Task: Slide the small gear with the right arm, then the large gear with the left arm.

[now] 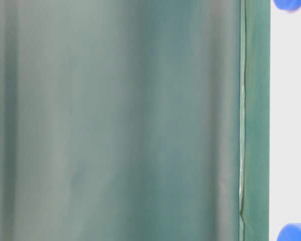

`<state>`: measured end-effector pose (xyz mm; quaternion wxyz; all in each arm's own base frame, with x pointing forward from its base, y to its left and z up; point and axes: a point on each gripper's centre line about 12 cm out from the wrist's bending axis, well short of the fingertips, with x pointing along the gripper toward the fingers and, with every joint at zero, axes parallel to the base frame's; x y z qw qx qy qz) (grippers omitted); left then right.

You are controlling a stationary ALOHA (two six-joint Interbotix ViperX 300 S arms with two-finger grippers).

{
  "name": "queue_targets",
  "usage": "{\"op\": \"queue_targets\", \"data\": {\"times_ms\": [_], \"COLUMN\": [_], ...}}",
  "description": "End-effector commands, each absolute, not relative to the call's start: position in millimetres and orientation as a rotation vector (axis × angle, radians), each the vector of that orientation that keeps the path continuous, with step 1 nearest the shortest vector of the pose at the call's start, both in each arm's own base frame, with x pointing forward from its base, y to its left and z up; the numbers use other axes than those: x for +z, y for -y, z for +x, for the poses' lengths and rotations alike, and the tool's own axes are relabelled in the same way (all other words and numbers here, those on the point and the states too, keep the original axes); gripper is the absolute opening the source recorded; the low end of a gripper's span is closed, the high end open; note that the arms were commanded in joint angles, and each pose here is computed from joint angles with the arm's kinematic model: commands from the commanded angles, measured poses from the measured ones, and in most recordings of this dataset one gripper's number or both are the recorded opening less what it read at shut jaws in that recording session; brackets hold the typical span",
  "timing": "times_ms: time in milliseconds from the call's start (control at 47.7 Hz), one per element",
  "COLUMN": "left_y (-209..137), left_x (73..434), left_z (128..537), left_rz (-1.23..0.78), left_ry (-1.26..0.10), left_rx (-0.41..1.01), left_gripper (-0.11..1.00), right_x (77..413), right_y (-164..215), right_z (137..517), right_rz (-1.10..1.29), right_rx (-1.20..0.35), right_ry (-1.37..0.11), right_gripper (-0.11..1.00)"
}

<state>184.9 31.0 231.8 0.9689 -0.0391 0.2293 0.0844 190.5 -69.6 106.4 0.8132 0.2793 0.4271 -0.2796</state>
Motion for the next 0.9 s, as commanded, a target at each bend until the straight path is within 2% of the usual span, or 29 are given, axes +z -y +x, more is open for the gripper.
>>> {"op": "queue_targets", "data": {"times_ms": [0,650,881], "left_y": [-31,-31,-31], "left_x": [239,239,238], "left_z": [189,189,189], "left_rz": [-0.080,-0.079,-0.079], "left_ry": [-0.445,-0.447,-0.447], "left_rx": [0.169,0.169,0.169], "left_gripper": [0.00,0.00,0.00], "right_x": [91,95,107], "right_y": [63,62,65], "right_z": [165,162,167], "right_rz": [0.620,0.640,0.618], "right_rx": [-0.632,-0.654,-0.644], "right_ry": [-0.975,-0.965,-0.923], "right_gripper": [0.50,0.50,0.50]}}
